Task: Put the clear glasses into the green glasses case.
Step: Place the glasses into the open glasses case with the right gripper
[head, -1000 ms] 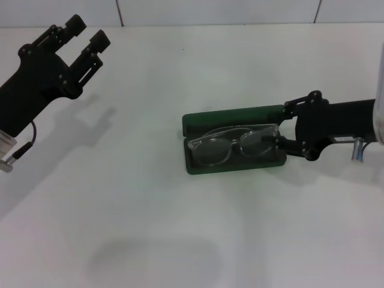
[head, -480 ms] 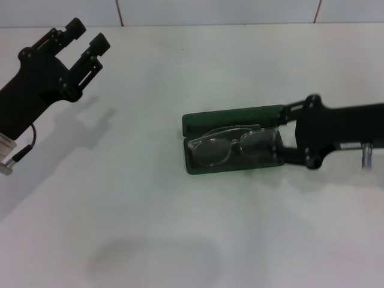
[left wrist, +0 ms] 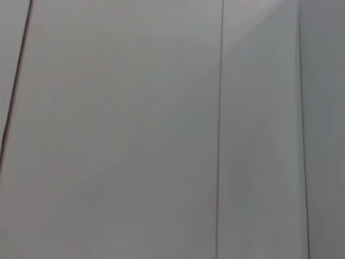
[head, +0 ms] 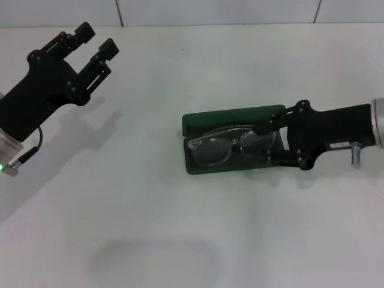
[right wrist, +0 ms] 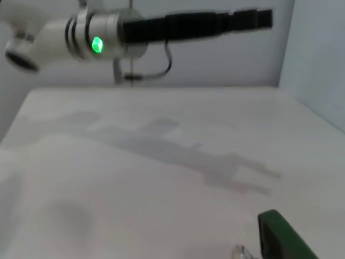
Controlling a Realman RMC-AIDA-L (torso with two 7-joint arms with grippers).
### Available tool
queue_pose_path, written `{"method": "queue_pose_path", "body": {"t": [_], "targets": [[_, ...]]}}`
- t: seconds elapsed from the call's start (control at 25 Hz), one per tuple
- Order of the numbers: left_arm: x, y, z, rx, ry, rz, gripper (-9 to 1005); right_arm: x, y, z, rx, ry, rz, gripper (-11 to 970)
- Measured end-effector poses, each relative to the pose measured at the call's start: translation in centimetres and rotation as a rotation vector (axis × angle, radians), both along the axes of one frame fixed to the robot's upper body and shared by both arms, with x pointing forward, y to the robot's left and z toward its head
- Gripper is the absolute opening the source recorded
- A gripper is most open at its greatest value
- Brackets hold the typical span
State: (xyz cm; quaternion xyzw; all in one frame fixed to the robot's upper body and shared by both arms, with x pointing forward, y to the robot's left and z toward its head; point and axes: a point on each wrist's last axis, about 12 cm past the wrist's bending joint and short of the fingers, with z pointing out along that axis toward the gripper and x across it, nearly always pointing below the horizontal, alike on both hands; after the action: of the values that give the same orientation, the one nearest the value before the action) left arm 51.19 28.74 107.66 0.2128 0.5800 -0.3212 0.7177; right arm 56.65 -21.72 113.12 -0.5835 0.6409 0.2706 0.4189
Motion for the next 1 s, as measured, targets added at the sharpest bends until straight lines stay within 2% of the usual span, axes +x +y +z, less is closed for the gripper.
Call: {"method": "queue_pose_path", "body": {"t": [0.16, 0.36, 0.64, 0.96, 1.0], "targets": [[0.1, -0.1, 0.0, 0.002, 0.001, -0.005, 617, 1.4, 0.8, 1.8, -0.113, -0.014, -0.012, 411], [0.1, -0.3, -0.1, 0.005, 0.007, -0.013, 618, 3.2, 3.2, 3.5, -0.237, 0.014, 0.001, 408], [0.2, -0.7, -0.1, -0.003, 0.014, -0.028, 620, 3.3, 5.7, 3.4, -0.359, 0.028, 0.057, 409], [0.1, -1.0, -0.3, -0.005, 0.028, -0.044, 622, 3.2, 6.8, 3.2, -0.437, 0.017, 0.071, 409], [0.1, -1.0, -0.3, -0.005, 0.029, -0.046, 622, 3.2, 6.9, 3.1, -0.443, 0.011, 0.074, 386]]}}
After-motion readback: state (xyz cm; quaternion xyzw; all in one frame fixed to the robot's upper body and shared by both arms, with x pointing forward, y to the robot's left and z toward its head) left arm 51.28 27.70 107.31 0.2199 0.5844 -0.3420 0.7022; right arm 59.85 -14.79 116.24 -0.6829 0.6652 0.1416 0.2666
